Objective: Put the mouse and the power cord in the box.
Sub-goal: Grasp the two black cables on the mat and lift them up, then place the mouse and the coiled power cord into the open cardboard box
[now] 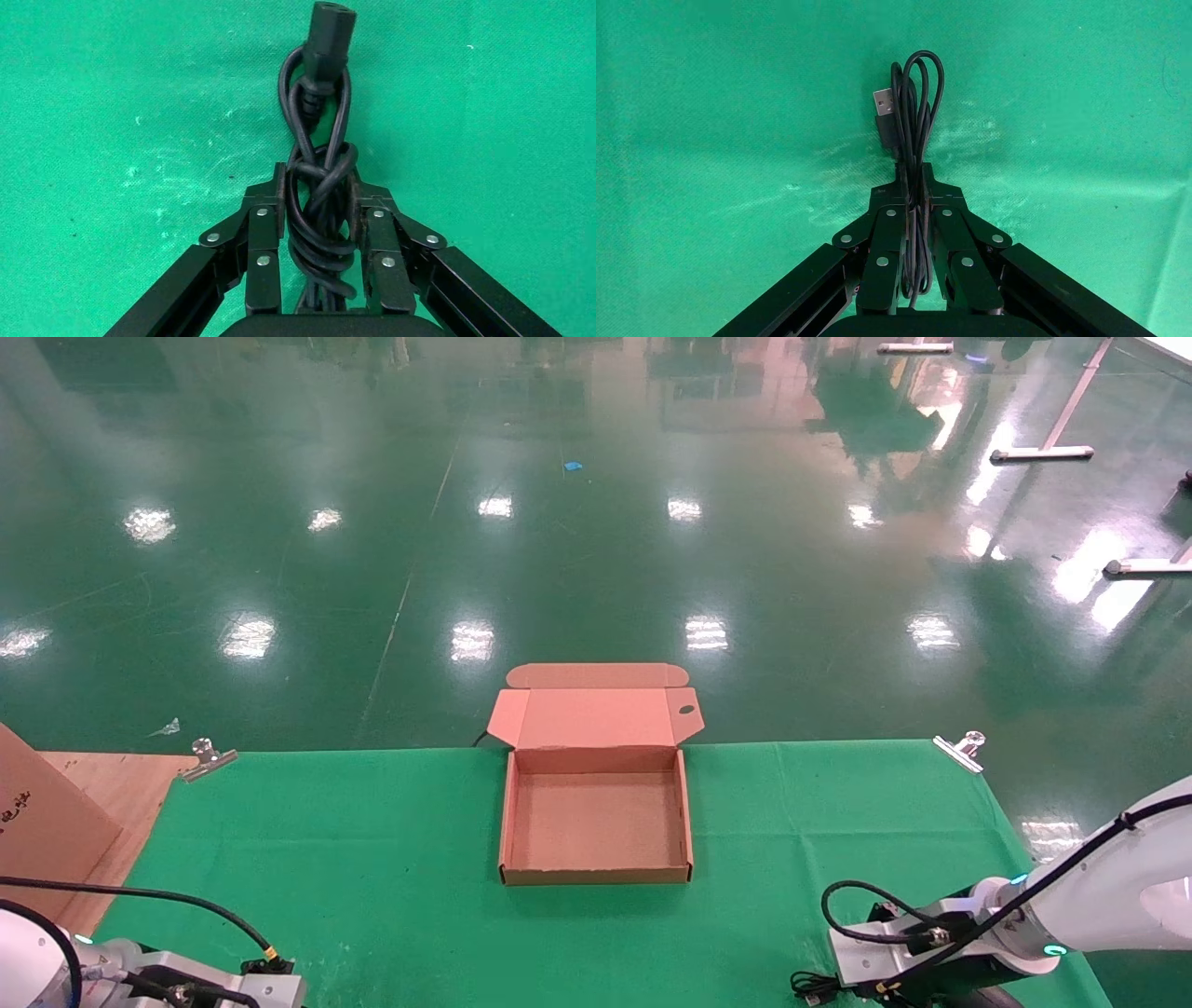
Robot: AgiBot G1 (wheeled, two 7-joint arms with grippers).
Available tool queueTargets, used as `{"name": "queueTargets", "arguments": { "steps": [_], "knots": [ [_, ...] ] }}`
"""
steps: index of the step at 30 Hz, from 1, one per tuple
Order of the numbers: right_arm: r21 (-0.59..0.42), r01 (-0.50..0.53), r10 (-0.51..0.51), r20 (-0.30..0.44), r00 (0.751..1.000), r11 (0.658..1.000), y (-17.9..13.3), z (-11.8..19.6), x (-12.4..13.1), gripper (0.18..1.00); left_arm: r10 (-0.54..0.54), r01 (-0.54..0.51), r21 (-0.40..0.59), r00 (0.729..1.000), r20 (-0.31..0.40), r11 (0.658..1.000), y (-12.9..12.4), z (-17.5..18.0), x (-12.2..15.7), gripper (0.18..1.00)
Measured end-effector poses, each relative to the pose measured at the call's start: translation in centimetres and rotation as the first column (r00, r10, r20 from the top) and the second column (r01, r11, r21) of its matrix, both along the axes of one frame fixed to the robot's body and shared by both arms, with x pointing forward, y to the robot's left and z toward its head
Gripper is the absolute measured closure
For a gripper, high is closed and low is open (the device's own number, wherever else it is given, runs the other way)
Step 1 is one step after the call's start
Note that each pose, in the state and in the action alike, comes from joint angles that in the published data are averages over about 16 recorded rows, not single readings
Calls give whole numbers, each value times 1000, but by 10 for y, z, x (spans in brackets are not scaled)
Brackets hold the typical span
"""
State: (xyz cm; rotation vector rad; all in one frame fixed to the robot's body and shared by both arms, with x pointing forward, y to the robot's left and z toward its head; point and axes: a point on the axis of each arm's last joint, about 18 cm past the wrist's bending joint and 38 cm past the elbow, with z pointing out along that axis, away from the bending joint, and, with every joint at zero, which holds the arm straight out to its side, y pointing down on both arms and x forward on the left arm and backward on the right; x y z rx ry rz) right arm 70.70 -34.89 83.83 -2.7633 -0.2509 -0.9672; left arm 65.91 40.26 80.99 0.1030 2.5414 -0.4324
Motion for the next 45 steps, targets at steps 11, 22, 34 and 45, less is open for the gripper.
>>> {"name": "queueTargets", "arguments": {
  "steps": [11, 22, 34, 45],
  "knots": [
    [35, -28, 27, 40, 999, 999, 0, 36, -2, 970, -33, 34, -8, 998, 51, 999, -1, 35, 2, 836],
    [89, -127, 114, 140, 984, 988, 9, 126, -14, 971, -142, 142, 15, 976, 166, 990, -21, 125, 3, 846],
    [57, -236, 210, 292, 933, 970, 60, 228, -22, 971, -299, 290, 76, 895, 330, 954, -91, 240, 3, 847],
    [2, -302, 276, 396, 876, 953, 117, 286, -24, 971, -374, 366, 107, 820, 434, 925, -151, 292, 6, 848]
  ]
}}
